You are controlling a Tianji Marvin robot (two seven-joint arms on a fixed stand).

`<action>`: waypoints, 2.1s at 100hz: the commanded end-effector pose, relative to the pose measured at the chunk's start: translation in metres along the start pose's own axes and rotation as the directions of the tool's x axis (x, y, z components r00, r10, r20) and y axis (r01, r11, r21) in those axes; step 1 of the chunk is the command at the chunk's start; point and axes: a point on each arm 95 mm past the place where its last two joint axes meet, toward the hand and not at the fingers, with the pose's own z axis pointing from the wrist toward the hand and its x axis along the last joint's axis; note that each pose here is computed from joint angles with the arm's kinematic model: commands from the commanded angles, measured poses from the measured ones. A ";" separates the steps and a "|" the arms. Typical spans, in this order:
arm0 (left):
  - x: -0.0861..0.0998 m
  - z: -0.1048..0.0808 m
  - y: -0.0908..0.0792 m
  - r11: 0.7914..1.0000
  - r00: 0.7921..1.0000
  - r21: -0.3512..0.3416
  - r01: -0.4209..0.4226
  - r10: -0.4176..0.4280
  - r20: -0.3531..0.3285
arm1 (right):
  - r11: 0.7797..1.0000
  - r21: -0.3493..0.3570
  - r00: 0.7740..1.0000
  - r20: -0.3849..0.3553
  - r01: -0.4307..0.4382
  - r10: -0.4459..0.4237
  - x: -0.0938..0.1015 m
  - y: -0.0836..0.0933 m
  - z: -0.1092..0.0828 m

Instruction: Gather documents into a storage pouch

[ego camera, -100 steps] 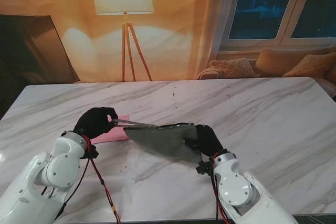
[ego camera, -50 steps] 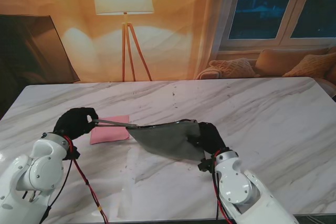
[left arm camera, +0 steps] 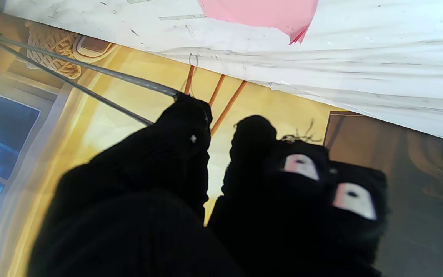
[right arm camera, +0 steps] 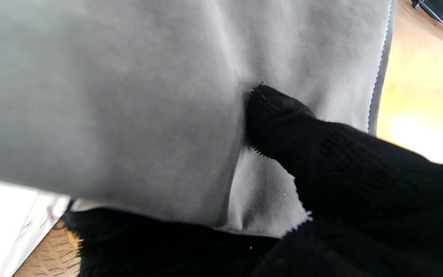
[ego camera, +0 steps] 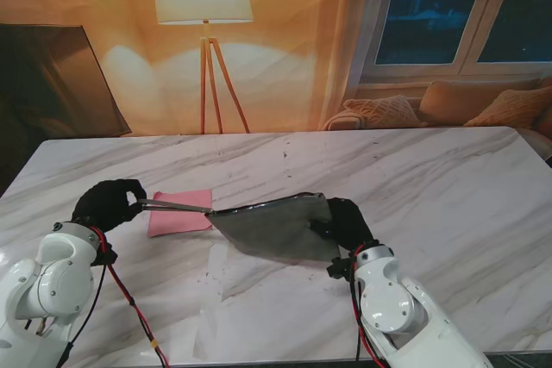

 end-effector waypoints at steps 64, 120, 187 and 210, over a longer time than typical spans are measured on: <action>0.025 -0.009 0.019 0.966 0.985 -0.231 0.120 -0.145 -0.097 | 0.998 0.048 1.000 -0.015 -0.026 0.027 0.004 -0.008 -0.005; 0.051 -0.001 0.033 0.883 0.941 -0.424 0.199 -0.293 -0.169 | 0.998 0.055 0.998 -0.040 -0.040 0.043 0.005 -0.012 -0.006; 0.082 0.025 0.072 0.848 0.904 -0.465 0.255 -0.379 -0.197 | 0.997 0.054 0.998 -0.041 -0.052 0.054 0.006 -0.013 -0.008; 0.093 0.030 0.079 0.856 0.886 -0.425 0.295 -0.412 -0.214 | 0.997 0.057 0.997 -0.044 -0.056 0.058 0.006 -0.015 -0.008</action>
